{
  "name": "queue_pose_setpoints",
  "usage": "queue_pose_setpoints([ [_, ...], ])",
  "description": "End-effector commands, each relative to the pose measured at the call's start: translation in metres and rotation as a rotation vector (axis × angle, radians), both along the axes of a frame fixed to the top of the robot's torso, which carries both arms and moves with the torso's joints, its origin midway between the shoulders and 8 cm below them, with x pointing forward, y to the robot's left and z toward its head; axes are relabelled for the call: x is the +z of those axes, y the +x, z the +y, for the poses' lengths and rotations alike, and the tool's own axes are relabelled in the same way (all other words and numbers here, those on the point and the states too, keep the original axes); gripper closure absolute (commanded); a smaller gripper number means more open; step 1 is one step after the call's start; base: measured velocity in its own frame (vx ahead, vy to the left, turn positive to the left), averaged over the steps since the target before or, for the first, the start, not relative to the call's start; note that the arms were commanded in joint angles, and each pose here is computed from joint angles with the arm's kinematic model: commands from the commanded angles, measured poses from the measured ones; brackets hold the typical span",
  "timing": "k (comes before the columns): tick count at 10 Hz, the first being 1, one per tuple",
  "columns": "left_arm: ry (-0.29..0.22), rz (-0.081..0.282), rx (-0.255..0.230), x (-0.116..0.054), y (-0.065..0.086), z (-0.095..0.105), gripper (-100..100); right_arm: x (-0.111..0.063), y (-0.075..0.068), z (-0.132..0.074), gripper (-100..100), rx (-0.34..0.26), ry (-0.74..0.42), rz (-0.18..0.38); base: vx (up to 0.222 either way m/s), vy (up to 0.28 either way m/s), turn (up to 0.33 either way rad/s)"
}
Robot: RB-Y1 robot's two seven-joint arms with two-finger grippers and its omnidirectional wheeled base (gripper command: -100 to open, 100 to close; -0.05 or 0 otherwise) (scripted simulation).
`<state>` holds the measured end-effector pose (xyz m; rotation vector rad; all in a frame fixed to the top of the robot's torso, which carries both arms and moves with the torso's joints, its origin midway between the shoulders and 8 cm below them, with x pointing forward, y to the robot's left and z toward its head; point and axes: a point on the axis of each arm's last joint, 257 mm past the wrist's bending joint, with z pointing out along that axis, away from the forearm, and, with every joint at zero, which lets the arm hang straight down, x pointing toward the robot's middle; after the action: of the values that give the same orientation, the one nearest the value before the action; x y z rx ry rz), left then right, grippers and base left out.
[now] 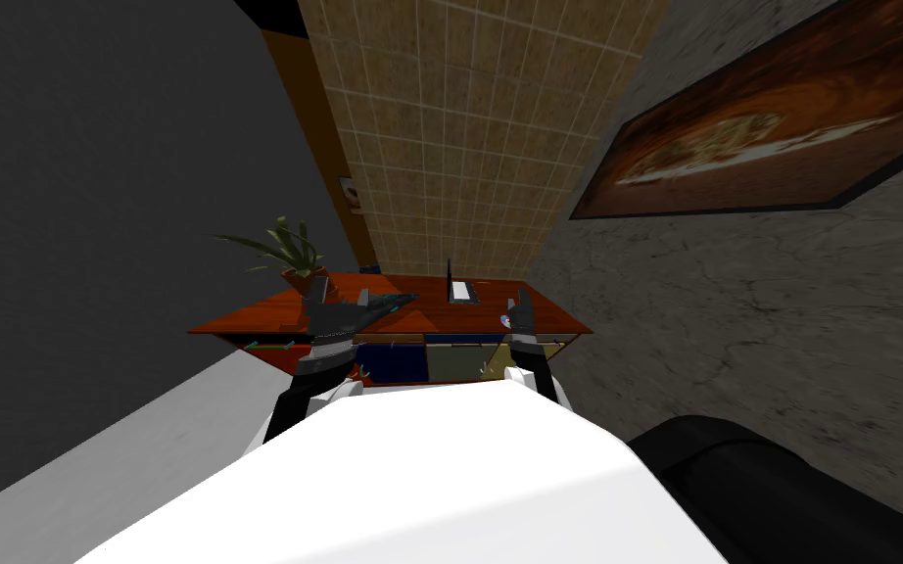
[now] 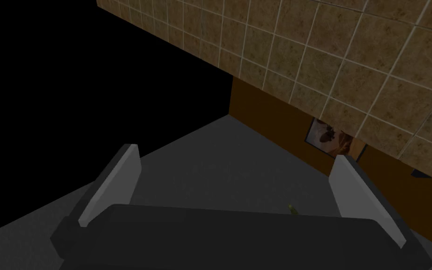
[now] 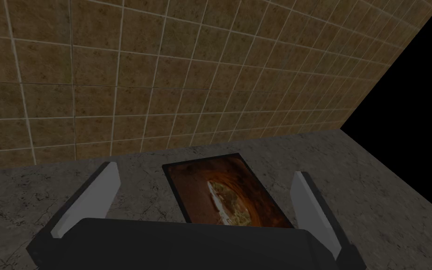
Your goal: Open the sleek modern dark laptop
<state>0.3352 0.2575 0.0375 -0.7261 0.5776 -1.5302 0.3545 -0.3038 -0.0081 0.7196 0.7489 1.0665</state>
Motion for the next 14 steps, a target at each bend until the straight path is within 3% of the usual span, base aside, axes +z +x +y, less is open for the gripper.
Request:
queue_pose_setpoints([
  [1, 0.000, 0.000, 0.000, 0.000, 0.000, 0.000, 0, 0.000, 0.000, 0.000, 0, 0.000, 0.000, 0.000, 0.000, 0.000, 0.000],
  [9, 0.000, 0.000, 0.000, 0.000, 0.000, 0.000, 0, 0.000, 0.000, 0.000, 0, 0.000, 0.000, 0.000, 0.000, 0.000, 0.000],
  [10, 0.000, 0.000, 0.000, 0.000, 0.000, 0.000, 0, -0.005, 0.001, 0.000, -100, 0.011, -0.054, 0.024, -0.002, 0.018, 0.053],
  [14, 0.000, 0.000, 0.000, 0.000, 0.000, 0.000, 0, -0.022, 0.003, -0.008, -100, 0.008, -0.189, 0.099, -0.013, 0.043, 0.086],
])
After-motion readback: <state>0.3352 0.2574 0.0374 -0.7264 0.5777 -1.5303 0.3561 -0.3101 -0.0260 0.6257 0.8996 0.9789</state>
